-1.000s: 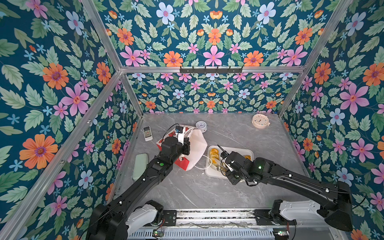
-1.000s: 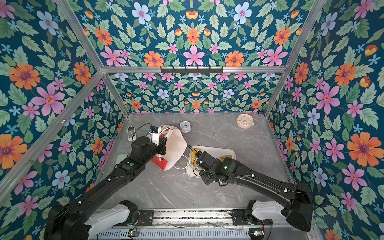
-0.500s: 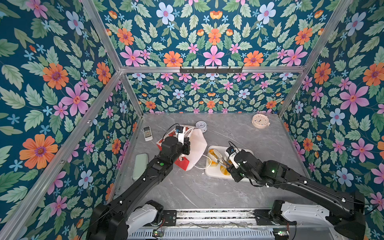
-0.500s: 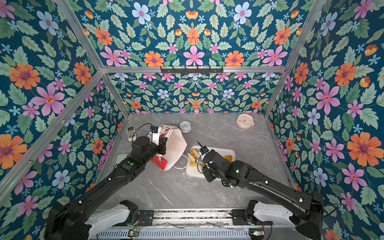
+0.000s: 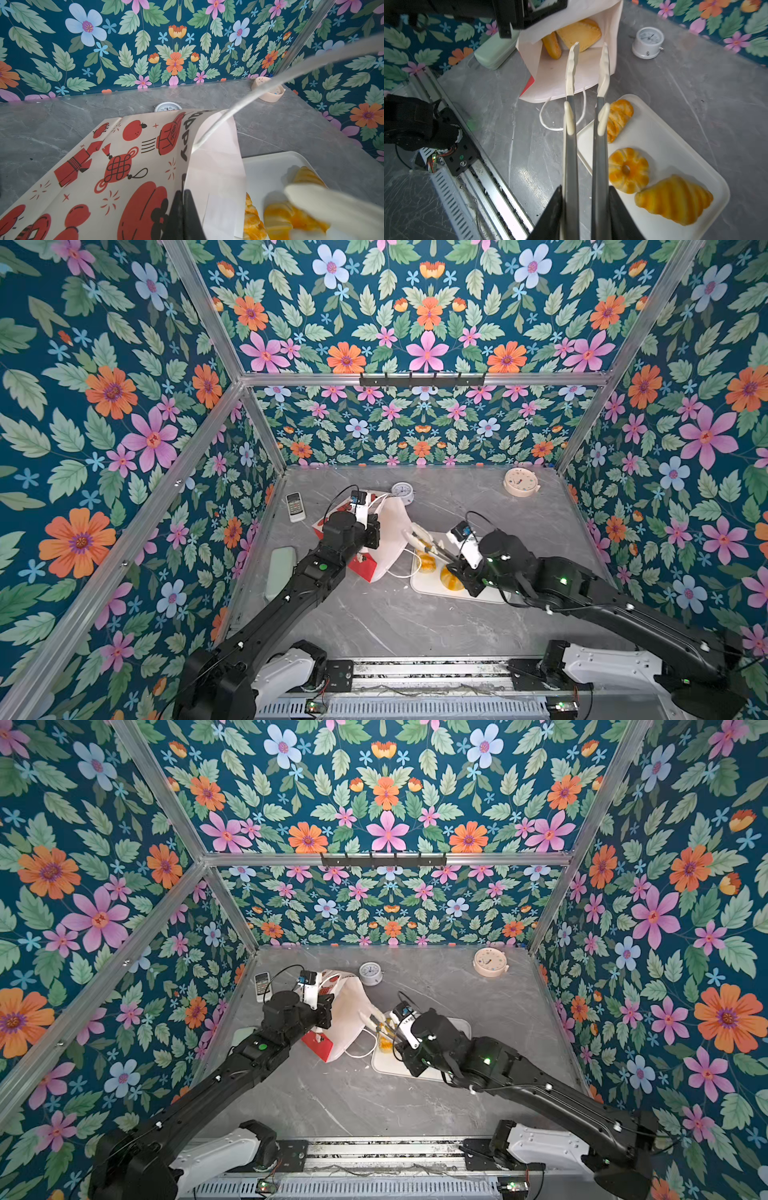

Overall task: Take the fake bread out of the paper bag
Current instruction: 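Draw the open tongs back from the tray toward the bag opening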

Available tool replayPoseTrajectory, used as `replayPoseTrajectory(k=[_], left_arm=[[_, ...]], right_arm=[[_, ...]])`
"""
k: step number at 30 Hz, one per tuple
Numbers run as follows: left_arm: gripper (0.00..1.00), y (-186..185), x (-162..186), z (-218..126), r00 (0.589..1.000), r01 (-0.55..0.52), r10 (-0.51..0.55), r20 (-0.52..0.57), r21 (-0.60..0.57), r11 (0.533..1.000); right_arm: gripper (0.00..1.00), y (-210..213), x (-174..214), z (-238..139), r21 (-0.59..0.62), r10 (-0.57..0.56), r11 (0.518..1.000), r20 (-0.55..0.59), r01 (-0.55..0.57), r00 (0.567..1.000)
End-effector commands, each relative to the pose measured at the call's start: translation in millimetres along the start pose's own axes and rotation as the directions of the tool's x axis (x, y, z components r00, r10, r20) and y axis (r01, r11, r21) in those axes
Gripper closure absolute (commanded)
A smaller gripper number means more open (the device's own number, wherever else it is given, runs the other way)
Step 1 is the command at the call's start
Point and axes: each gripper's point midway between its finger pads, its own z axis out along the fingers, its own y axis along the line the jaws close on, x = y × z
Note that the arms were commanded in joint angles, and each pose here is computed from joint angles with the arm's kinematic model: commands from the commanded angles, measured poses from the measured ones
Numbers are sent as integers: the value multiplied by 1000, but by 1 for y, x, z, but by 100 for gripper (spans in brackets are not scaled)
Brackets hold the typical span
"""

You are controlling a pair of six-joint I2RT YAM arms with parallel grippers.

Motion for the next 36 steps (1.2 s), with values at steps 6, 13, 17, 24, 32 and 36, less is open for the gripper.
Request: replayPoseTrajectory(k=[6, 13, 17, 24, 32, 36], left_arm=[[100, 6, -5, -5, 992, -104, 101, -74, -45, 994], [100, 5, 10, -3, 974, -160, 153, -167, -25, 987], [100, -3, 19, 0, 968, -154, 158, -193, 34, 987], [100, -14, 14, -9, 975, -153, 166, -150, 93, 984], [100, -10, 6, -7, 972, -180, 187, -142, 63, 982], [100, -5, 7, -6, 963, -217, 221, -154, 38, 975]], right_arm=[[67, 23, -21, 68, -120, 48, 992, 11, -46, 999], [67, 23, -30, 99, -149, 135, 980, 13, -132, 991], [66, 19, -34, 114, -162, 195, 968, 3, -192, 981], [66, 17, -37, 141, -196, 294, 937, -9, -289, 956], [66, 10, -30, 152, -207, 402, 897, 14, -391, 916], [66, 2, -23, 157, -179, 432, 887, -5, -426, 902]])
